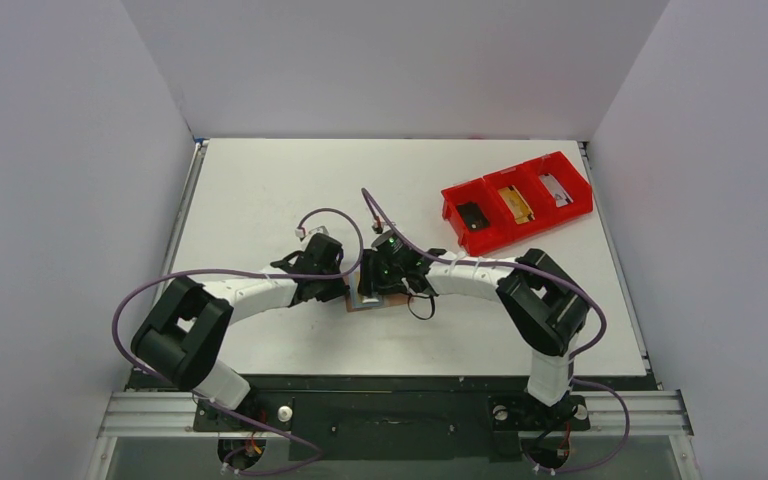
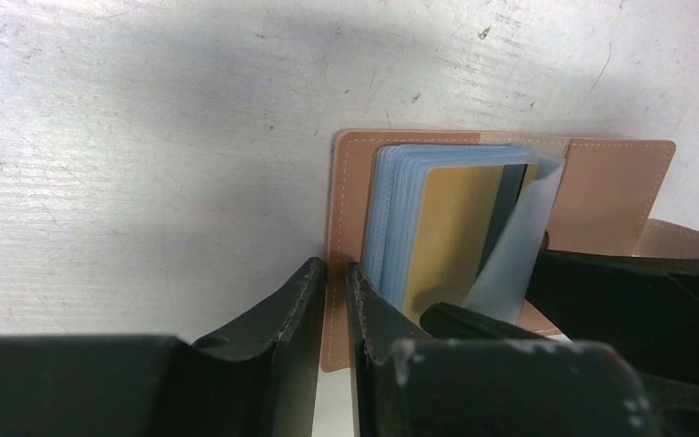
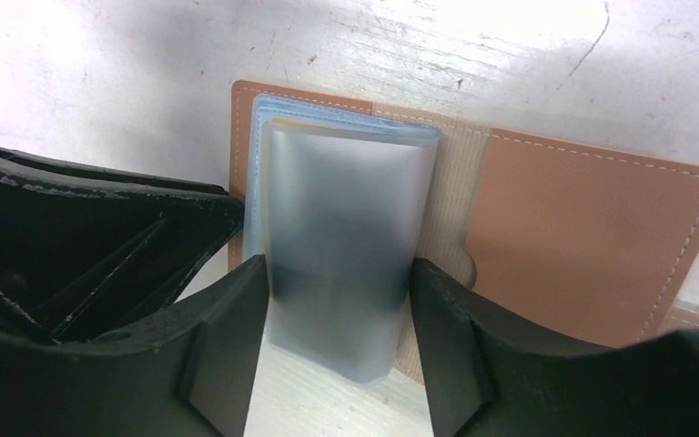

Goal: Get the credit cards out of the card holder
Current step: Open the card holder at the center of the board.

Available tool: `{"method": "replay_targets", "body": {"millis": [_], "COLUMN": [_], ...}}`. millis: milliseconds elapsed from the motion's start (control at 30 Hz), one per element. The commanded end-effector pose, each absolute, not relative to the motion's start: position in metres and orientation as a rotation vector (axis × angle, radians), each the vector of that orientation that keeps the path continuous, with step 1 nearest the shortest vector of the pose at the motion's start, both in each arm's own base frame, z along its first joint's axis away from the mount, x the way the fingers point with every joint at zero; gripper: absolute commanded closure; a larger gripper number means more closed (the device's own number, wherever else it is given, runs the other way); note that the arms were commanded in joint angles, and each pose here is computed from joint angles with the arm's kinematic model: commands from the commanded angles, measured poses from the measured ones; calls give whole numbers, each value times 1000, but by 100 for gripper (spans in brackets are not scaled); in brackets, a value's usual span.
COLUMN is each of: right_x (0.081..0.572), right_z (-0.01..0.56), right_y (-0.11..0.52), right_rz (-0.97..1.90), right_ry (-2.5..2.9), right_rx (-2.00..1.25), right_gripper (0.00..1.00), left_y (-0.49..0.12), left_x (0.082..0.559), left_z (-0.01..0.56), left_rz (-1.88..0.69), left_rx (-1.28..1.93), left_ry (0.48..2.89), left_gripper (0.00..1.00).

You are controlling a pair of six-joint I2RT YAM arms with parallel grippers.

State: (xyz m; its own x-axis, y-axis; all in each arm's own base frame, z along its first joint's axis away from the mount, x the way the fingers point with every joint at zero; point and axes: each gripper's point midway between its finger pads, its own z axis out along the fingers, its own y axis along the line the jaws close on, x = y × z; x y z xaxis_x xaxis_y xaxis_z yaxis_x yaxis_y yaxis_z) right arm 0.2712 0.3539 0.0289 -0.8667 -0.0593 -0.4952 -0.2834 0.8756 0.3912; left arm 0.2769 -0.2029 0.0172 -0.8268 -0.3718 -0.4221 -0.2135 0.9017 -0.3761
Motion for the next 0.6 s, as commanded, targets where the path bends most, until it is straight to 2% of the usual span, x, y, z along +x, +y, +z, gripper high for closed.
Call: {"method": "replay_targets", "body": {"millis": [0,33,133,267,400,567], "right_x": [265,265,263,263,265,266], "right_z": [16,17,19,29,42,54], "right_y": [344,344,342,346,350,353], "right_rz": [621,629,666,753,836,945], "right_ry": [2595,2591,2586,2553,2518,2494], "right_rx": [-211,-210,-199,-194,-202,-177], "right_gripper": [48,50,64,75,76,82], "left_y": [-199,-199,-198,-198,-199,-196], "left_x": [273,273,272,273,275,281], "left_z": [17,17,18,22,32,61], "left_rz": [-417,-416,-414,-421,-424,-401], "left_rx": [-429,-430,-431,-428,-410,-372], "left_ry": [2562,2562,2561,2554,2538,2492], "left_gripper": [87,87,87,87,87,85]}}
